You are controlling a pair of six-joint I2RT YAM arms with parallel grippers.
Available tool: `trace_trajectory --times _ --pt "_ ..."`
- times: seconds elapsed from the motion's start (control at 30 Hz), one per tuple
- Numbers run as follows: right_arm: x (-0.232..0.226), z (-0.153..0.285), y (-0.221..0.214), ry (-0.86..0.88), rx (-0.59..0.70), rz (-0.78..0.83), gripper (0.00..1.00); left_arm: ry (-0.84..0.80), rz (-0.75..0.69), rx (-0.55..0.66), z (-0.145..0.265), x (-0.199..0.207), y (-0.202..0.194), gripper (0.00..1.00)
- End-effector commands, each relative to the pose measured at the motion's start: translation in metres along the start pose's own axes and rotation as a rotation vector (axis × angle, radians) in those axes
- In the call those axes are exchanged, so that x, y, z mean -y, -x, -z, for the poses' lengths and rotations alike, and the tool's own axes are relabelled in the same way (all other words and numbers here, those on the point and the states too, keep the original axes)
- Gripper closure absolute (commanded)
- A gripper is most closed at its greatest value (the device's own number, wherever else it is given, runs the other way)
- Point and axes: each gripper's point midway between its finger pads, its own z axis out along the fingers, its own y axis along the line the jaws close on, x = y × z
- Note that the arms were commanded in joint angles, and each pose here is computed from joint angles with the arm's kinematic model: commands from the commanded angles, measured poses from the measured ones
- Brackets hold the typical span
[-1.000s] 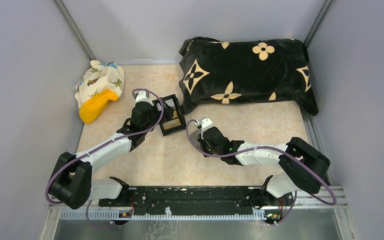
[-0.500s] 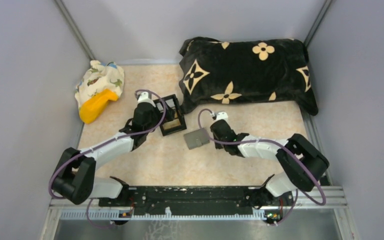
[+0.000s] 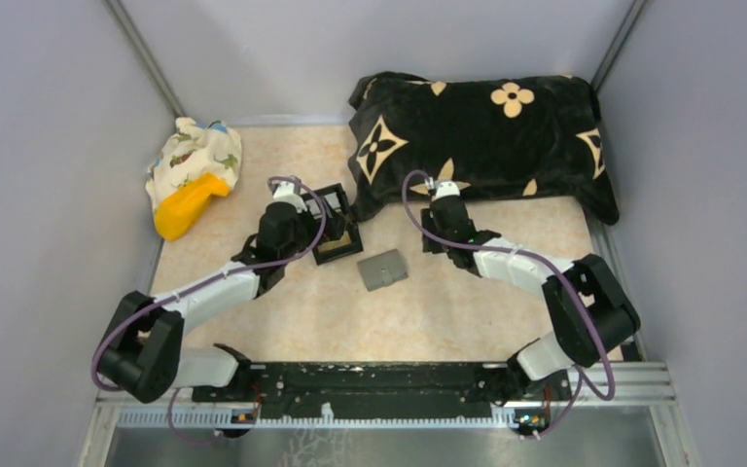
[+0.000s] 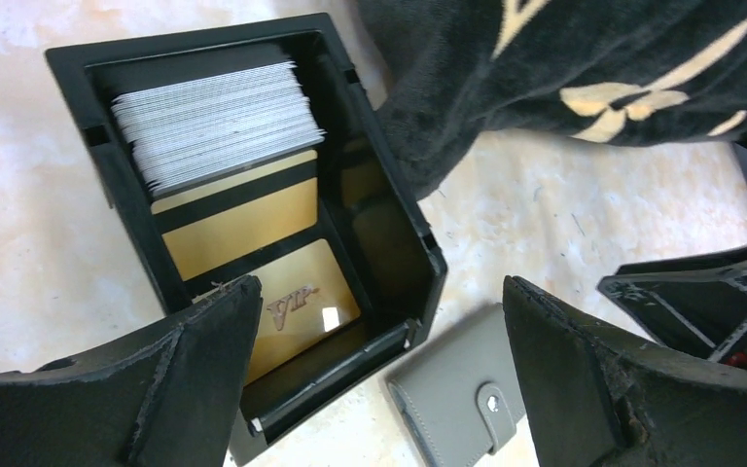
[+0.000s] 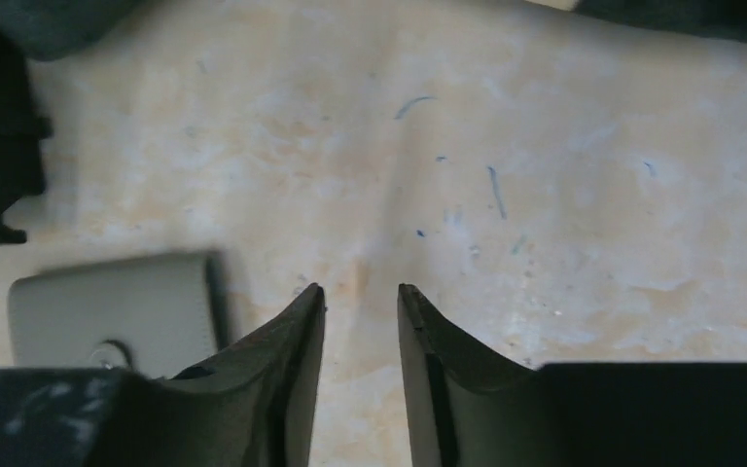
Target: Take the credit cards out of the card holder
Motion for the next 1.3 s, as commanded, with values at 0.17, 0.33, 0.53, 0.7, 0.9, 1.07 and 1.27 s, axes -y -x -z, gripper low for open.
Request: trace_trajectory --times 0.17,0.33,0.53,0.7,0.9,1.07,1.27 --pt "-0.105 -0.002 0.009 0.292 0.013 0.02 0.52 -0.082 -0.035 0.078 0.013 0.02 0.018 0.01" --pt "-0.13 -0.018 0.005 0.344 -0.038 0.026 0.48 -0.064 -0.046 0.075 0.015 0.017 0.019 0.01" --pt "-0.139 -0.027 -0.003 0.336 -0.066 0.076 0.5 -0.03 -0.053 0.071 0.018 0.007 0.012 0.01" --pt "-0.147 -0.041 -0.027 0.339 -0.124 0.103 0.73 -0.028 -0.059 0.058 0.01 0.004 0.006 0.01" --pt "-0.165 -0.03 -0.053 0.407 -0.157 0.11 0.93 -0.036 -0.048 0.038 0.006 0.006 0.0 0.01" --pt "-0.174 -0.005 -0.082 0.437 -0.193 0.173 0.97 -0.013 -0.059 0.045 0.009 0.002 0.003 0.01" --pt "-0.173 0.029 -0.086 0.47 -0.166 0.144 1.0 -0.042 -0.048 0.051 0.011 0.008 0.006 0.01"
